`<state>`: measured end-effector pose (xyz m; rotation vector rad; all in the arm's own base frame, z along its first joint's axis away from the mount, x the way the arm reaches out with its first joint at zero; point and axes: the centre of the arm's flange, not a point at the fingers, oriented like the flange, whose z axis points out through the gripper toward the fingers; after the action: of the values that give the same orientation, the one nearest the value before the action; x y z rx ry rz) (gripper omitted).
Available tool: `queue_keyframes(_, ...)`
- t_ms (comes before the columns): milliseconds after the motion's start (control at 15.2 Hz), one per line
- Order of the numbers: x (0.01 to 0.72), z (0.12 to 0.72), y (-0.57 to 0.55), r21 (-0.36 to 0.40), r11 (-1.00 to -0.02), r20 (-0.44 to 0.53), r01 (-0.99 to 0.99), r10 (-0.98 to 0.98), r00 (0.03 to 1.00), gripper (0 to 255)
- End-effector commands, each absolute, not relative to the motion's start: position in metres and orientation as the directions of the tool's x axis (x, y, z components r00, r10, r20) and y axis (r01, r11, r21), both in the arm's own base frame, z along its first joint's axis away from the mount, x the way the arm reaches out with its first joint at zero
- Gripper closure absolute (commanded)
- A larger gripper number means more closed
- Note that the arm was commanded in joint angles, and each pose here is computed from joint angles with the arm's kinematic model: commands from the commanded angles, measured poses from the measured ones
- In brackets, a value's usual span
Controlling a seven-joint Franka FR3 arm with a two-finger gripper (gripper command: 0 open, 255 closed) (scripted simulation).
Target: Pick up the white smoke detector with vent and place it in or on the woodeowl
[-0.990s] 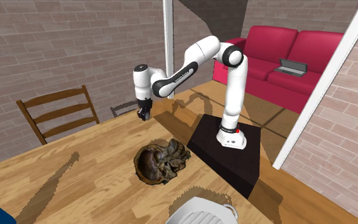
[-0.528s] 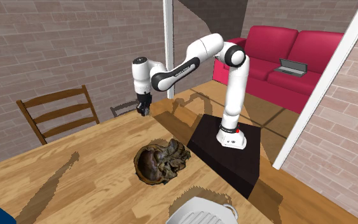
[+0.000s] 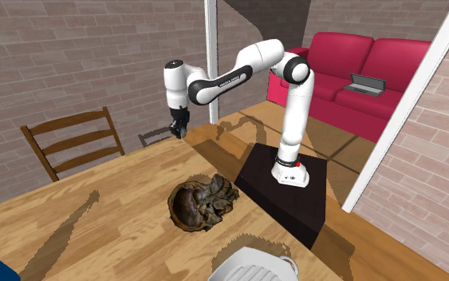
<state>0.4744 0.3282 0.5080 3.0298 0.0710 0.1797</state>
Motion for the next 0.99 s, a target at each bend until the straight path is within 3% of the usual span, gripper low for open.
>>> queue_keyframes(0, 0.475, 0.518, 0.328, 0.108, -0.993, 0.115, 0.04, 0.053, 0.992, 255)
queue_keyframes(594, 0.475, 0.566, 0.328, 0.108, -0.993, 0.115, 0.04, 0.053, 0.992, 255)
queue_keyframes(924, 0.424, 0.566, 0.371, 0.108, -0.993, 0.115, 0.04, 0.053, 0.992, 255)
